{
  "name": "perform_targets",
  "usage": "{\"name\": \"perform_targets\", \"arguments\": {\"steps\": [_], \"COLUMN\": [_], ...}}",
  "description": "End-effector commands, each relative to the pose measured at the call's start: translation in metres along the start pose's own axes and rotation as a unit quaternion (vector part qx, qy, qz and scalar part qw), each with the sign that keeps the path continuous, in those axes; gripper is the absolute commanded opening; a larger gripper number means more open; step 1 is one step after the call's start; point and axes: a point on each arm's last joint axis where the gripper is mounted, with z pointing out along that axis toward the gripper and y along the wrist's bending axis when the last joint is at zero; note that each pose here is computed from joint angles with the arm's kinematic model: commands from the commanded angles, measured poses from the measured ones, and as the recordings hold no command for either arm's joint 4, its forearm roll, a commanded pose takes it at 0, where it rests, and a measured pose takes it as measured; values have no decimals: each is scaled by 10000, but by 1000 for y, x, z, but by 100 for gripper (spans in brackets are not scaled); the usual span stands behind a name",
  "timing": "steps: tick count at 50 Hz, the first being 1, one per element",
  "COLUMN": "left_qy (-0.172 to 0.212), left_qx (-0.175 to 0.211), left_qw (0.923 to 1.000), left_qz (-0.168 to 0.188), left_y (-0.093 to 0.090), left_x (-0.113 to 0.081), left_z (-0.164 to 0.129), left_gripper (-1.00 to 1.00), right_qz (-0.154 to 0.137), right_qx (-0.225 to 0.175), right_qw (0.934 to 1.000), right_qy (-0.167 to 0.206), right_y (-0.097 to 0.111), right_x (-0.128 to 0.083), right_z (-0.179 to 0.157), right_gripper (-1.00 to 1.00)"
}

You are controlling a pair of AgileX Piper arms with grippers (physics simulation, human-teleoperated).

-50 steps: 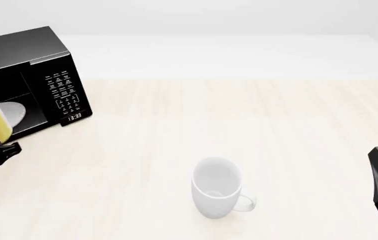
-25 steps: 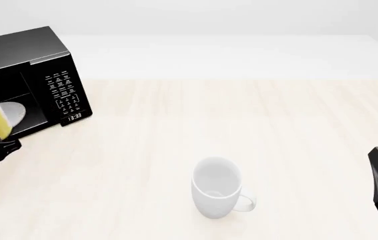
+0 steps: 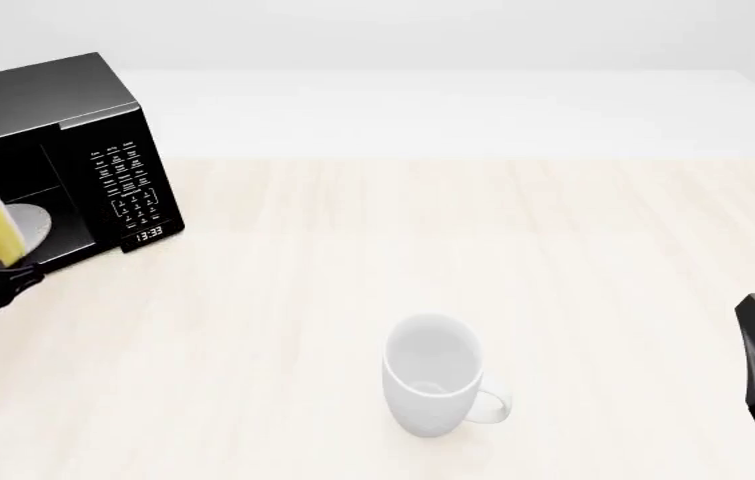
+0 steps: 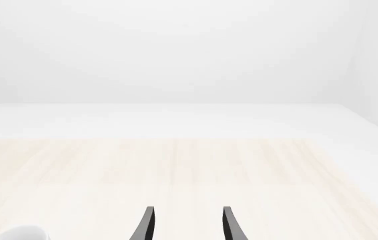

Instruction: Put the yellow and white mug in the microwave and close it.

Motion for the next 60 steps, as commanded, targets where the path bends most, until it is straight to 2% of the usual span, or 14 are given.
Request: {"name": "perform_targets", "arguments": {"steps": [1, 29, 60], "left_qy": [-38, -201, -80], "left_qx": [-6, -95, -286], "left_qw": [10000, 9997, 9993], "left_qz": [1, -99, -206], "left_y": [0, 5, 19], "left_x": [-5, -25, -25], "left_z": [9, 20, 48], "left_gripper": [-100, -100, -100], "right_qz": [-1, 0, 0], "right_qx": [-1, 0, -1], "right_qw": [10000, 10000, 10000], "right_qy": [-1, -1, -1], "right_y": [0, 0, 0], "right_x": [0, 0, 0], "right_z": [0, 0, 0], "right_gripper": [100, 100, 100]}}
